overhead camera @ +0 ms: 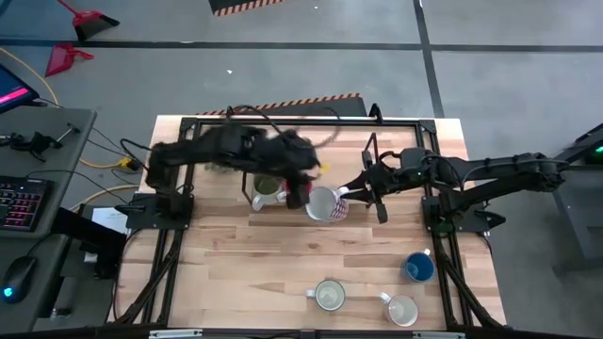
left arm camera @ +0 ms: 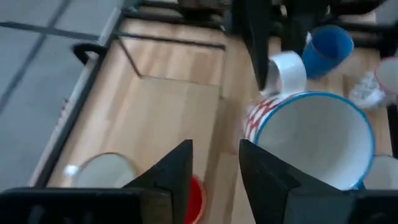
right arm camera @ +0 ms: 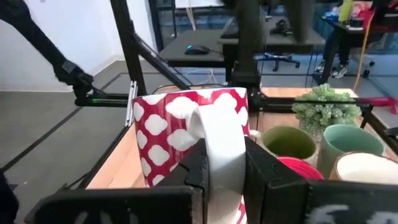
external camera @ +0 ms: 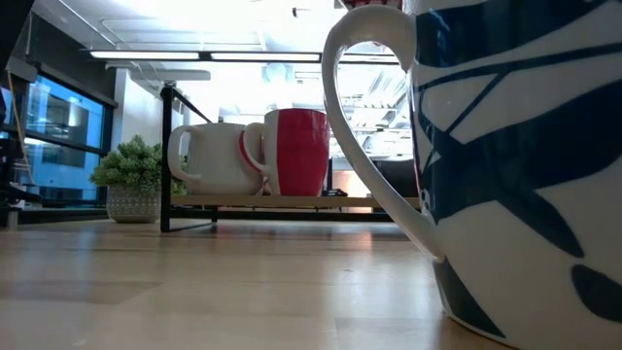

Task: Place coffee mugs
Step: Put the red patterned mug on the shelf

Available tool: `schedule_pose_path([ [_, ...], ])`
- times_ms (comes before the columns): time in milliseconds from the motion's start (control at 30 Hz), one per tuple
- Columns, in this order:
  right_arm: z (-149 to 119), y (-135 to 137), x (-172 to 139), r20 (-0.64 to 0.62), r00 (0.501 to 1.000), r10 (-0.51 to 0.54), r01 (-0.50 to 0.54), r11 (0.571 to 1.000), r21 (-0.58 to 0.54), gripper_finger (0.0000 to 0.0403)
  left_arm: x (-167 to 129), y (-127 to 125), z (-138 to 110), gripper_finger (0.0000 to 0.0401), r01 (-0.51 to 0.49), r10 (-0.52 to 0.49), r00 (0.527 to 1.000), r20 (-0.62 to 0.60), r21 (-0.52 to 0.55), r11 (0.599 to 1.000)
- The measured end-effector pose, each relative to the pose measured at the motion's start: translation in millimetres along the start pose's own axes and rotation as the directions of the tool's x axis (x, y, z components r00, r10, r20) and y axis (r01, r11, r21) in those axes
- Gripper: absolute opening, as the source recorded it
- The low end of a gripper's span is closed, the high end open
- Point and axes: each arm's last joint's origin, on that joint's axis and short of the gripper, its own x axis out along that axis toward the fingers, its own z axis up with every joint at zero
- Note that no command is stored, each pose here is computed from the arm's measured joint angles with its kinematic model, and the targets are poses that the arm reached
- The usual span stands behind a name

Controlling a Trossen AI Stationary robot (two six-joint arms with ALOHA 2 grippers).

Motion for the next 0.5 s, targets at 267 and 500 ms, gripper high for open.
schedule_pose_path([
  [267,7,-5,-1,0.077,0.982,-0.174,0.178,0.983,-0.052,0.0029,-86,10,-23,0.0131,-0.036,0.033,0.997,0.067,0.045,0.998],
  [500,14,-8,-3,0.145,0.923,-0.355,0.364,0.931,-0.037,0.0029,-133,-1,-53,0.0131,0.04,-0.044,0.999,0.016,0.202,0.979],
])
